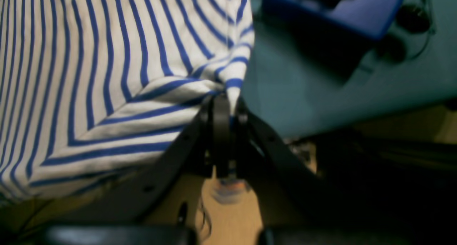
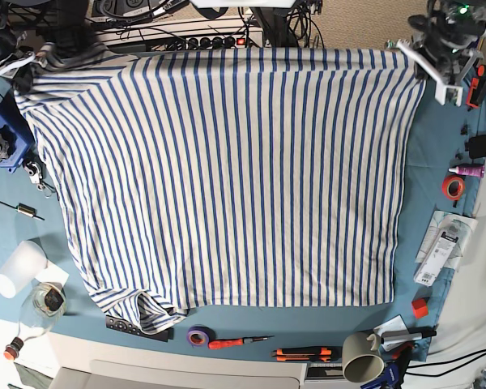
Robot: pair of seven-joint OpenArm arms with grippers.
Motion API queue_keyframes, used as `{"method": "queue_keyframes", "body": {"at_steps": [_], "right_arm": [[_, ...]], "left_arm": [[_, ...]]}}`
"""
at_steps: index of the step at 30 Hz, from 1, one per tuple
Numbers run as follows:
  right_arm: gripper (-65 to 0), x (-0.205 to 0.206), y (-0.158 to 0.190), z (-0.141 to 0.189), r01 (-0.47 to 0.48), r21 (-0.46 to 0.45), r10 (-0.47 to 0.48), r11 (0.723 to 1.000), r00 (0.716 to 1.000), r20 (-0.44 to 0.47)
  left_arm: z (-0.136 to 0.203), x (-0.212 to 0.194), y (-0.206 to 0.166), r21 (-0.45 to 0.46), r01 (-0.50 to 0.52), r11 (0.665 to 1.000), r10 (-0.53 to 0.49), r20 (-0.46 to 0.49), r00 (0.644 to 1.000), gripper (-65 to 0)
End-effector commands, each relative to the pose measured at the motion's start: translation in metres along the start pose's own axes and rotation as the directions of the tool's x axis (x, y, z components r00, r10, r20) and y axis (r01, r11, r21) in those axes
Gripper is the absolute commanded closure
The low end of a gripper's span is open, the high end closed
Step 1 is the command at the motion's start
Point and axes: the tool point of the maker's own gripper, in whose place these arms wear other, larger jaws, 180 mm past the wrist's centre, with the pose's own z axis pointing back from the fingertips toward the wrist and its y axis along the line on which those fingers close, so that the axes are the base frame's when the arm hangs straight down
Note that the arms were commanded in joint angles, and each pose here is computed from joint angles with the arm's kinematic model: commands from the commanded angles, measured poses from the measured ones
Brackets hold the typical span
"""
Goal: Fold the T-shirt properly
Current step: 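Pull both held corners apart to stretch the shirt taut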
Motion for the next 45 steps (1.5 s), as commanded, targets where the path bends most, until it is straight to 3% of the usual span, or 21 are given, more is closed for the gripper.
{"method": "queue_keyframes", "body": {"at_steps": [1, 8, 14, 27, 34, 38, 45], "right_arm": [[0.0, 0.009, -0.003, 0.005, -0.023, -0.013, 0.023, 1.0, 1.0, 0.021], [0.0, 0.01, -0.003, 0.005, -0.024, -0.013, 0.024, 1.0, 0.999, 0.023], [0.0, -0.002, -0.009, 0.005, -0.007, -0.052, 0.005, 0.999, 0.999, -0.032], [0.0, -0.017, -0.005, 0.004, 0.037, -0.05, -0.04, 0.998, 0.998, -0.058], [0.0, -0.018, 0.004, -0.003, 0.018, -0.02, -0.019, 1.0, 0.997, -0.073], [0.0, -0.023, 0.026, -0.019, -0.02, 0.031, 0.023, 0.999, 0.995, -0.102], [0.0, -0.002, 0.043, -0.041, -0.051, 0.024, 0.052, 0.998, 0.998, -0.025]], "left_arm": [[0.007, 0.004, 0.007, 0.016, 0.007, 1.0, -0.007, 0.022, 1.0, 0.0], [0.014, 0.008, 0.014, -0.002, -0.044, 0.999, 0.044, 0.053, 0.998, 0.0], [0.014, -0.008, 0.014, 0.001, -0.044, 0.999, 0.044, -0.035, 0.998, 0.0], [0.031, -0.023, 0.053, 0.142, -0.08, 0.987, 0.09, -0.071, 0.993, 0.0], [0.033, -0.004, 0.048, 0.074, -0.115, 0.991, 0.113, 0.032, 0.993, 0.0], [0.032, -0.001, 0.041, 0.039, -0.073, 0.997, 0.071, 0.041, 0.997, 0.0], [0.031, 0.028, 0.04, 0.027, -0.059, 0.998, 0.053, 0.172, 0.984, 0.0]]}}
